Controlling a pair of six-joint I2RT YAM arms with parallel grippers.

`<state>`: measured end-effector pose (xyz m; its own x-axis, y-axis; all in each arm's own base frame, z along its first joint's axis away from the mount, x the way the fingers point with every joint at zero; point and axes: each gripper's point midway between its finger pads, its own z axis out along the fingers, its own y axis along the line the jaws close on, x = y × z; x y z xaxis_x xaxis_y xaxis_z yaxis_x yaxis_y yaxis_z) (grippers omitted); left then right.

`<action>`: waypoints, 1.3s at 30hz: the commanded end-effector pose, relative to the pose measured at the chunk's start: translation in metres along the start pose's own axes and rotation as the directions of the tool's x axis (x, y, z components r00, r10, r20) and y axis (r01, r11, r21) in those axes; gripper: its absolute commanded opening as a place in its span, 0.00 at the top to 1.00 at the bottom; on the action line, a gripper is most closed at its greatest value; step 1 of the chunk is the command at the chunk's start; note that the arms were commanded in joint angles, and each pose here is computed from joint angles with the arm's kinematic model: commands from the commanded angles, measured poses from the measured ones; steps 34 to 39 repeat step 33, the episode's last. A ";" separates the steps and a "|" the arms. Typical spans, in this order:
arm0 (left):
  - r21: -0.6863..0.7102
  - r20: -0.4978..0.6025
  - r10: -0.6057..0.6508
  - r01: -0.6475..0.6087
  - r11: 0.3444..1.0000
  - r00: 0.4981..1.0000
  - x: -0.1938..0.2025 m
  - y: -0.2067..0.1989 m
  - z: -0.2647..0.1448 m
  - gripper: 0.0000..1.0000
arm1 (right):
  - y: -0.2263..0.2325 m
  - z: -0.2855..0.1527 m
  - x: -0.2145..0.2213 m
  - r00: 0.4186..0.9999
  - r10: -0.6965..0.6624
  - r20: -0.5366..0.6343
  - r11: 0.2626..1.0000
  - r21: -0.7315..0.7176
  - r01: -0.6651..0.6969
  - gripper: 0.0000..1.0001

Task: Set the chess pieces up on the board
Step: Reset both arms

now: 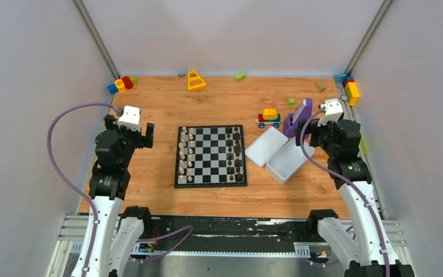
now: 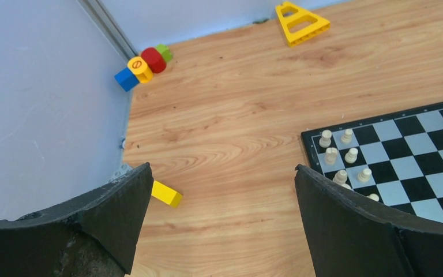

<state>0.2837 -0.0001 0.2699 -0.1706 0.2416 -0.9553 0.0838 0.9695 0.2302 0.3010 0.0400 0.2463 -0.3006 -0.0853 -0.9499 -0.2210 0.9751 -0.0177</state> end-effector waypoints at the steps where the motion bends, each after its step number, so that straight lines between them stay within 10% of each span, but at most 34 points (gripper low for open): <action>1: -0.029 0.065 0.008 -0.006 1.000 0.998 -0.011 0.006 -0.009 0.00 | 0.001 -0.003 -0.011 0.997 -0.031 0.077 0.999 -0.010 0.032 0.00; 39: -0.030 0.046 0.037 -0.035 0.999 0.998 0.008 0.003 -0.007 0.00 | 0.007 -0.008 -0.009 0.994 -0.052 0.099 0.998 -0.038 0.055 0.00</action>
